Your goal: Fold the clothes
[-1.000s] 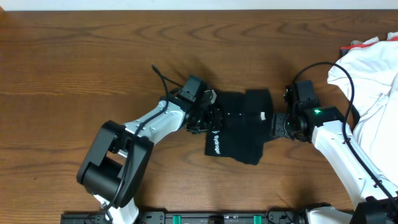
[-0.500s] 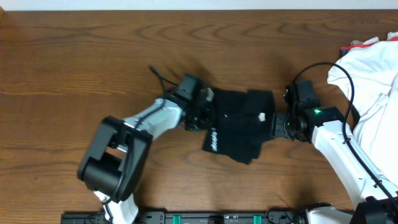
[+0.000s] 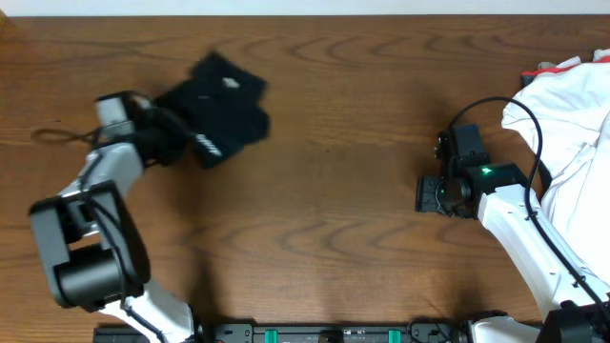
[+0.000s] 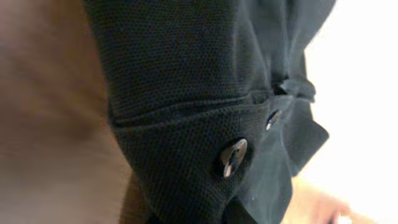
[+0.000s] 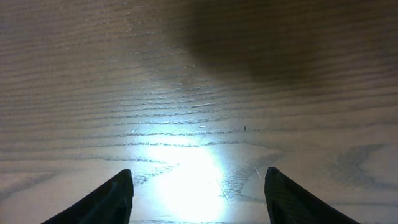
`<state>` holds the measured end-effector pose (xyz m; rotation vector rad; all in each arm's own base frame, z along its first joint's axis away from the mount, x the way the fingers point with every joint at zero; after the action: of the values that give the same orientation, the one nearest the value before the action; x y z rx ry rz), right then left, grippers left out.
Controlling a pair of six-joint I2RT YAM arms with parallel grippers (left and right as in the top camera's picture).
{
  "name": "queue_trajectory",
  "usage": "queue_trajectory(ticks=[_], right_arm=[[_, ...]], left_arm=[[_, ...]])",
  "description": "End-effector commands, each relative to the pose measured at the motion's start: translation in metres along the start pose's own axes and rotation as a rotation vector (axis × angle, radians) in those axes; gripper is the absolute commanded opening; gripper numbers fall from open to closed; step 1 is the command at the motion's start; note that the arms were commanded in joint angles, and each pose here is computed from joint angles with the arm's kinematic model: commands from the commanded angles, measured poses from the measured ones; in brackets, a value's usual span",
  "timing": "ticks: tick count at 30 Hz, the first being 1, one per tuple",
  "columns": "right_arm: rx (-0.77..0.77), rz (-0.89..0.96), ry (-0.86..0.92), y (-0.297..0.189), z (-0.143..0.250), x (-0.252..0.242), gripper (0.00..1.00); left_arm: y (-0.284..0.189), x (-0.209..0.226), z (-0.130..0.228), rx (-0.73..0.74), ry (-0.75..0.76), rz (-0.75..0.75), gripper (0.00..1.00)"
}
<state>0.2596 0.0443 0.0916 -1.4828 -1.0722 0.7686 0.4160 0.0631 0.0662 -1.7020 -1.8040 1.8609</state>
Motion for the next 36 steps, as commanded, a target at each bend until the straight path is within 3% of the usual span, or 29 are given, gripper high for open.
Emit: queue_trajectory(ticks=[1,7,10,15,28,36], right_arm=[[-0.002,-0.004,0.018,-0.003,-0.001,-0.001,0.64],[0.012,0.005,0.026,-0.003,0.002,-0.003,0.63],[0.019,0.01,0.026,-0.003,0.004,-0.004,0.63],[0.031,0.018,0.025,-0.003,0.007,-0.005,0.63],[0.031,0.019,0.025,-0.003,0.007,-0.005,0.63],[0.027,0.022,0.025,-0.003,0.006,-0.006,0.63]], left_arm=[[-0.022,0.04,-0.028,-0.12,-0.147,-0.108,0.06],[-0.035,0.11,-0.024,-0.117,-0.385,-0.256,0.06],[-0.037,0.124,-0.022,-0.116,-0.423,-0.276,0.06],[-0.046,0.146,-0.008,-0.106,-0.611,-0.373,0.06],[-0.045,0.144,0.015,-0.021,-0.69,-0.406,0.06],[-0.034,0.127,0.029,0.041,-0.652,-0.407,0.06]])
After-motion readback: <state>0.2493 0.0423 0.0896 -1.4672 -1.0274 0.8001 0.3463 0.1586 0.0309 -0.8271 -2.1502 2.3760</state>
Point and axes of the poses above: each gripper's point midway between its finger pads, its own y axis out along the fingers, its own x axis along the line the jaws close on, z = x × y, the point moved 3 cm from there along -y, back along the fingers, and after that the axes turned 15 degrees about y, right-handed, at the moved point
